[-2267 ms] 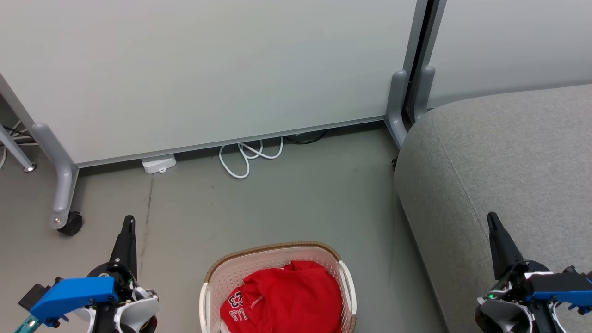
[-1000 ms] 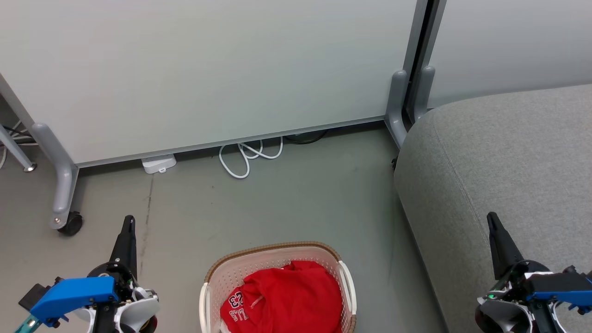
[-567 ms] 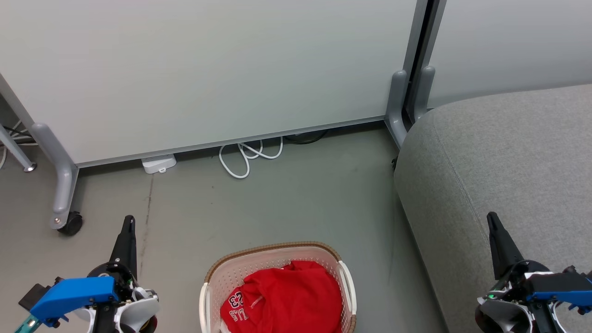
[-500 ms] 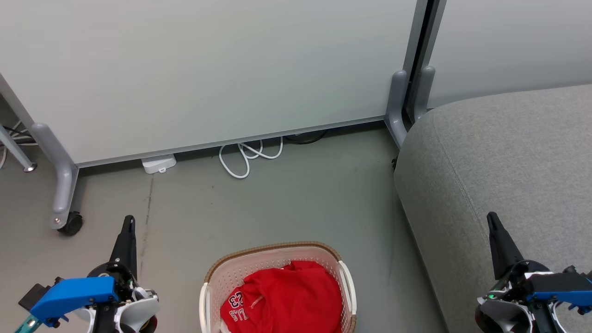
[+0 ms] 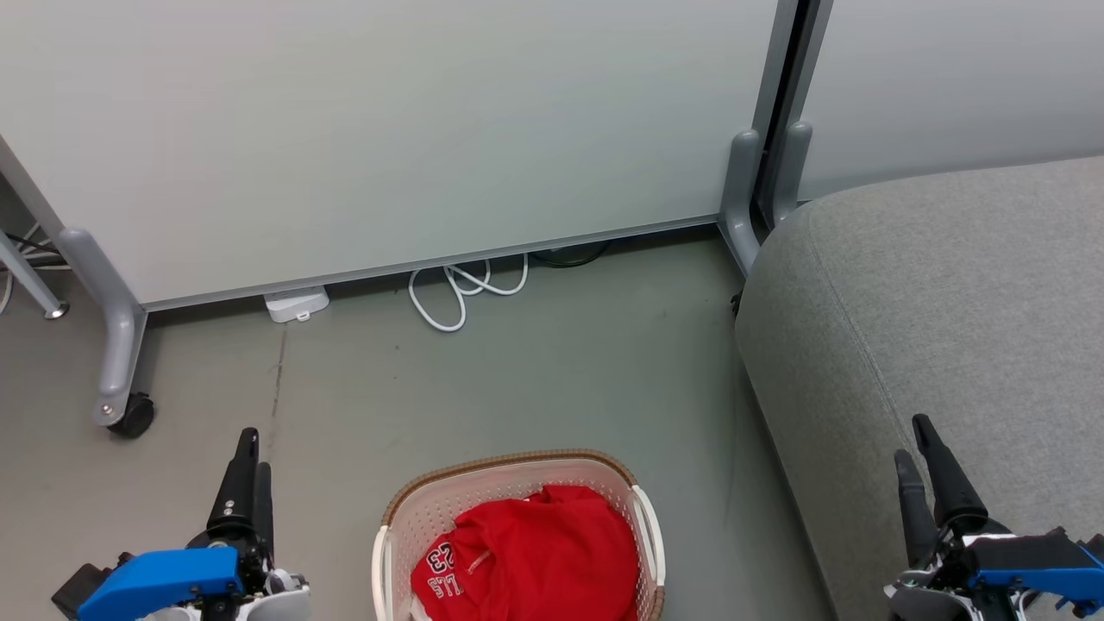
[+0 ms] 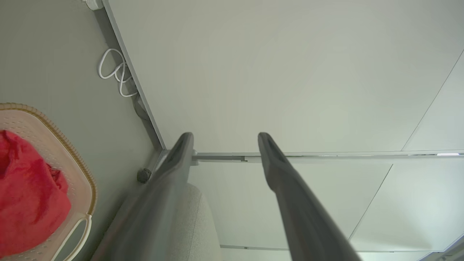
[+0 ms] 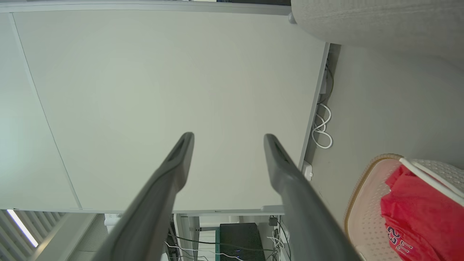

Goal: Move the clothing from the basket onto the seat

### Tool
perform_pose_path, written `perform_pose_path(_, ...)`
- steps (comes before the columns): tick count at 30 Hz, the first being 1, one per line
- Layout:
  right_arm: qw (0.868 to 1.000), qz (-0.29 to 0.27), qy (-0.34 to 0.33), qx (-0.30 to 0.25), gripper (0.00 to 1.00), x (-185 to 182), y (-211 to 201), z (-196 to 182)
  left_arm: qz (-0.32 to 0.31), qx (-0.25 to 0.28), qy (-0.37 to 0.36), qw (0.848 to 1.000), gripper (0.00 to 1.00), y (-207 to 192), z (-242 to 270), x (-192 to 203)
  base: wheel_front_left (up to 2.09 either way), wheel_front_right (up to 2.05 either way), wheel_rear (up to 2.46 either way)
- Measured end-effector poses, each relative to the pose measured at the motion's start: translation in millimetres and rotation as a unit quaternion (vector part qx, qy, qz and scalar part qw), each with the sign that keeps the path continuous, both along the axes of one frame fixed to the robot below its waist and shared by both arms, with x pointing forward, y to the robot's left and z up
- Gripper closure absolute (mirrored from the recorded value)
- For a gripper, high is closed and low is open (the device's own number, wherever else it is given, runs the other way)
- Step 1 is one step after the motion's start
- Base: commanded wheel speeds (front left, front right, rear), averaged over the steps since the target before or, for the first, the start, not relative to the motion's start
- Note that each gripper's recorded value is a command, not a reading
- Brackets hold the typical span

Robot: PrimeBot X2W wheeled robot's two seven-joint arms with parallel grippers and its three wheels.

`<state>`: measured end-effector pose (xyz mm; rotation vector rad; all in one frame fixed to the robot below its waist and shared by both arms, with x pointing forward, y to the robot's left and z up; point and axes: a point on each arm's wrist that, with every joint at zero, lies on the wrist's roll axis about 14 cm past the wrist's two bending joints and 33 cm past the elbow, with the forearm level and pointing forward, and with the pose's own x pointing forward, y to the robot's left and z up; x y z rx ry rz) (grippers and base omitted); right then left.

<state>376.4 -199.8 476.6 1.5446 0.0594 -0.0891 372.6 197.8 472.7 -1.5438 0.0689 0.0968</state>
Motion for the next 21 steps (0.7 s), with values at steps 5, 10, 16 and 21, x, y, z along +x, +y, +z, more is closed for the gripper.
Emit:
perform_pose_path(5, 0.999, -0.001, -0.001, -0.036, 0.00, 1, 0, 2, -0.003, 0.043, -0.007, 0.999, 0.00, -2, 6, 4, 0.00, 0.00, 0.00)
perform_pose_path(10, 0.995, 0.009, -0.005, -0.098, 0.00, 4, 5, 6, -0.007, 0.093, -0.011, 0.996, 0.00, -4, 12, 7, 0.00, 0.00, 0.00)
perform_pose_path(16, 0.987, 0.015, -0.012, -0.159, 0.00, 6, 8, 11, -0.018, 0.162, -0.012, 0.987, 0.00, -10, 17, 11, 0.00, 0.00, 0.00)
perform_pose_path(21, 0.975, 0.023, -0.019, -0.218, 0.00, 9, 12, 16, -0.029, 0.227, -0.012, 0.973, 0.00, -17, 19, 13, 0.00, 0.00, 0.00)
